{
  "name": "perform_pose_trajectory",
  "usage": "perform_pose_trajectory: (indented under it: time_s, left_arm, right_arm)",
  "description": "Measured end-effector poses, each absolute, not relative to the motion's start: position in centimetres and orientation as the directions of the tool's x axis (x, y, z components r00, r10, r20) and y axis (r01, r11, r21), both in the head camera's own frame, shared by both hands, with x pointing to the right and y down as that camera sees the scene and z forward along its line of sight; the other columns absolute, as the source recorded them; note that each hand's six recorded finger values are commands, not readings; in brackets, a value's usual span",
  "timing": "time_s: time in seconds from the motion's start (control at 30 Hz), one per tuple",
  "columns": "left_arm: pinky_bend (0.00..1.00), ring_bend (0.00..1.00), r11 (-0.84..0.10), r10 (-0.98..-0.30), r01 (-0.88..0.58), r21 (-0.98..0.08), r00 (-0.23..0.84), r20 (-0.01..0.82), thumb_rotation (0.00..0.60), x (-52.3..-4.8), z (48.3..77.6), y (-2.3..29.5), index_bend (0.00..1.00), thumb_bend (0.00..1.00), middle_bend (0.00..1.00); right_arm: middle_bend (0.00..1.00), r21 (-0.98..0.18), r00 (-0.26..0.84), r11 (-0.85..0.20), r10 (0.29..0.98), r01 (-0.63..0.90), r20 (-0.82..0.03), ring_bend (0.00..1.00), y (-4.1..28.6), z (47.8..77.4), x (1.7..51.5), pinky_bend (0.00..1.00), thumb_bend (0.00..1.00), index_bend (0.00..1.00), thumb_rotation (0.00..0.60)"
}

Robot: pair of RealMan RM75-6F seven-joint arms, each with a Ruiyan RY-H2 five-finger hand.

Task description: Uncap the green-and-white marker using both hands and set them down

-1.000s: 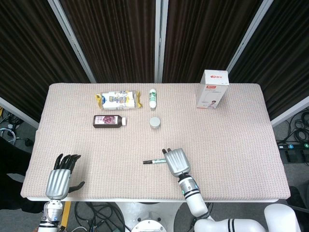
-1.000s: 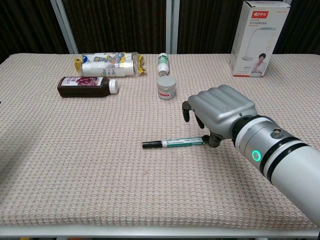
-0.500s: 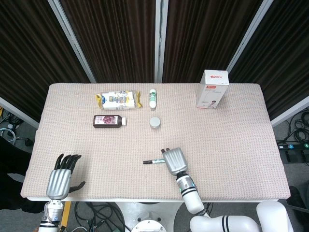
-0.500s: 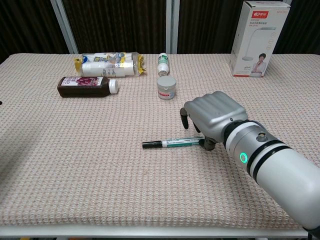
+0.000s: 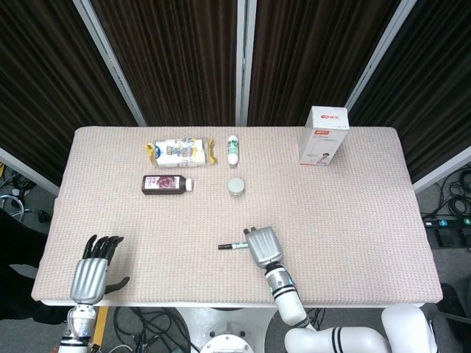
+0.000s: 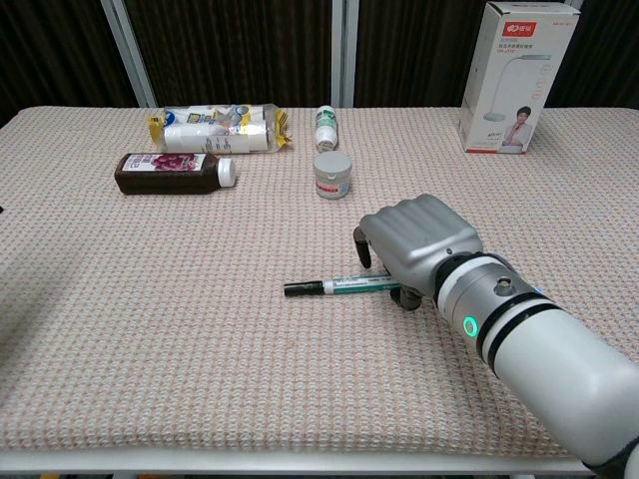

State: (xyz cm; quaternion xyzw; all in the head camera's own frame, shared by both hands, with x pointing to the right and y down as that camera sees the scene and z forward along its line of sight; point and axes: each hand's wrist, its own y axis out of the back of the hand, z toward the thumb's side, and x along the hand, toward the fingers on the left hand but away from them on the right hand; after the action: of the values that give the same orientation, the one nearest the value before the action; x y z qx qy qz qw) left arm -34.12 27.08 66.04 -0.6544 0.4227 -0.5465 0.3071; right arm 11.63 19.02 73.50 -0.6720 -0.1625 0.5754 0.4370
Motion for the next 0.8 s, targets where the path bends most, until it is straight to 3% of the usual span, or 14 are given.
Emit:
perform_pose_trajectory:
  time_s: [0.5, 0.8]
  left_arm:
    - [0.06, 0.12, -0.452, -0.888, -0.244, -0.858, 0.030, 0.459, 0.600, -34.64, 66.24, 27.11, 0.16, 0.00, 0.15]
    - [0.06, 0.12, -0.448, -0.890, -0.246, -0.859, 0.031, 0.455, 0.600, -34.63, 66.16, 27.07, 0.16, 0.00, 0.15]
  right_arm:
    - [0.49, -0.765, 0.275, -0.580, 0.715, -0.282, -0.643, 0.72, 19.08, 74.14, 11.54, 0.87, 0.23, 0.46, 0.600]
    - [0.55, -0.780, 0.272, -0.562, 0.732, -0.276, -0.624, 0.72, 18.91, 74.09, 11.51, 0.87, 0.25, 0.54, 0.600]
